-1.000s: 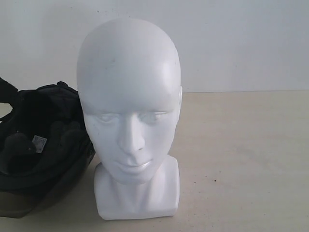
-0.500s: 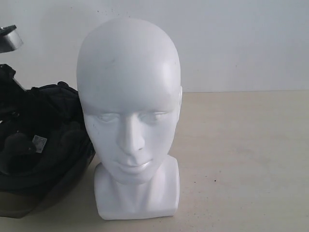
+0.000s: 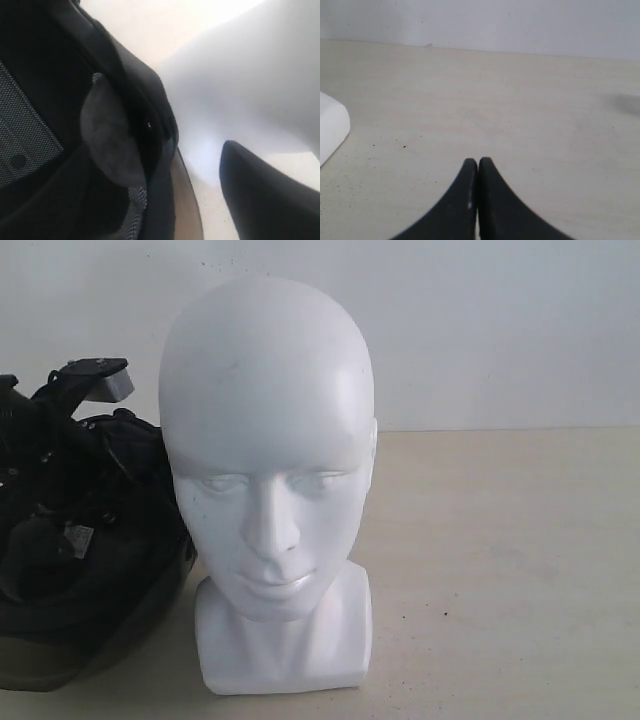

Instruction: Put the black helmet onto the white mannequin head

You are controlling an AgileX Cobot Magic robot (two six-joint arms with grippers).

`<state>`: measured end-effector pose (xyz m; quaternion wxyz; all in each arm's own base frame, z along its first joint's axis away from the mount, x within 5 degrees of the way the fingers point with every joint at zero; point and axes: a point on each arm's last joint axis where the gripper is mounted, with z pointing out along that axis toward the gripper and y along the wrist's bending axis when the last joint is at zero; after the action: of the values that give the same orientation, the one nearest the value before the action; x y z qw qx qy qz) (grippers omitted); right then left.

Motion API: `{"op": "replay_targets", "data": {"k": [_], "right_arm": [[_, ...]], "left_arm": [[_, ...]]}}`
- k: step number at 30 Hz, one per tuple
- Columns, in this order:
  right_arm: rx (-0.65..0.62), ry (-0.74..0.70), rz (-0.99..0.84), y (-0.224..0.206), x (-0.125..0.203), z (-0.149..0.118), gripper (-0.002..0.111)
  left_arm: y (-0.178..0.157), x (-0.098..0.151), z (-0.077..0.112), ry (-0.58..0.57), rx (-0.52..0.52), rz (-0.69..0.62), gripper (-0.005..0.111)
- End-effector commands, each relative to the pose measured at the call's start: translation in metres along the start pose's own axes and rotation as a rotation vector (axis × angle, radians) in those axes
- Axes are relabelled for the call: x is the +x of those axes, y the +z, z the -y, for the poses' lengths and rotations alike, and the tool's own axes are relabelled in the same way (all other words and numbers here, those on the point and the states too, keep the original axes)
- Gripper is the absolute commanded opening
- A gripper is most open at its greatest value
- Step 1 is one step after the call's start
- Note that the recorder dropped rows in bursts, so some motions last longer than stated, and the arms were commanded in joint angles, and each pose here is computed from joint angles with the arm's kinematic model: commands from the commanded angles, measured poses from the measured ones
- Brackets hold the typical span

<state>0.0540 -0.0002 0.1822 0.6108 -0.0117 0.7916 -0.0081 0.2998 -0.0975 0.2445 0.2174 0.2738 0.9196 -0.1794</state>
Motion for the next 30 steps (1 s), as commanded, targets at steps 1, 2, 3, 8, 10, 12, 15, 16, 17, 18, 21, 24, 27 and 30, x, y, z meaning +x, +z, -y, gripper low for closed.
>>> {"op": "replay_targets", "data": {"k": [1, 2, 3, 8, 10, 12, 15, 16, 17, 18, 21, 24, 27, 30], "right_arm": [[0.000, -0.005, 0.010, 0.000, -0.001, 0.000, 0.000], [0.000, -0.005, 0.010, 0.000, -0.001, 0.000, 0.000], [0.000, -0.005, 0.010, 0.000, -0.001, 0.000, 0.000], [0.000, -0.005, 0.010, 0.000, -0.001, 0.000, 0.000], [0.000, -0.005, 0.010, 0.000, -0.001, 0.000, 0.000], [0.000, -0.005, 0.010, 0.000, -0.001, 0.000, 0.000], [0.000, -0.005, 0.010, 0.000, -0.001, 0.000, 0.000], [0.000, -0.005, 0.010, 0.000, -0.001, 0.000, 0.000], [0.000, -0.005, 0.010, 0.000, -0.001, 0.000, 0.000], [0.000, -0.005, 0.010, 0.000, -0.001, 0.000, 0.000], [0.000, -0.005, 0.010, 0.000, -0.001, 0.000, 0.000], [0.000, -0.005, 0.010, 0.000, -0.001, 0.000, 0.000], [0.000, -0.005, 0.010, 0.000, -0.001, 0.000, 0.000], [0.000, -0.005, 0.010, 0.000, -0.001, 0.000, 0.000]], "left_arm": [[0.001, 0.001, -0.004, 0.043, -0.052, -0.031, 0.070], [0.001, 0.002, -0.005, 0.039, -0.063, -0.039, 0.070], [0.001, 0.002, -0.005, 0.039, -0.065, -0.040, 0.070], [0.008, 0.003, -0.004, -0.014, -0.020, -0.051, 0.070], [0.011, 0.004, -0.005, -0.019, -0.013, -0.065, 0.070], [0.015, 0.005, -0.006, -0.019, -0.011, -0.081, 0.070], [0.016, 0.005, -0.007, -0.020, -0.014, -0.078, 0.070], [0.016, 0.005, -0.007, -0.020, -0.016, -0.076, 0.070], [0.016, 0.005, -0.007, -0.020, -0.016, -0.076, 0.070], [0.016, 0.005, -0.007, -0.022, -0.016, -0.076, 0.070], [0.016, 0.004, -0.006, -0.043, -0.006, -0.070, 0.070], [0.016, 0.003, -0.004, -0.072, 0.019, -0.055, 0.070], [0.016, 0.004, -0.002, -0.084, 0.042, -0.066, 0.070], [0.016, 0.004, -0.001, -0.084, 0.047, -0.072, 0.070]]}}
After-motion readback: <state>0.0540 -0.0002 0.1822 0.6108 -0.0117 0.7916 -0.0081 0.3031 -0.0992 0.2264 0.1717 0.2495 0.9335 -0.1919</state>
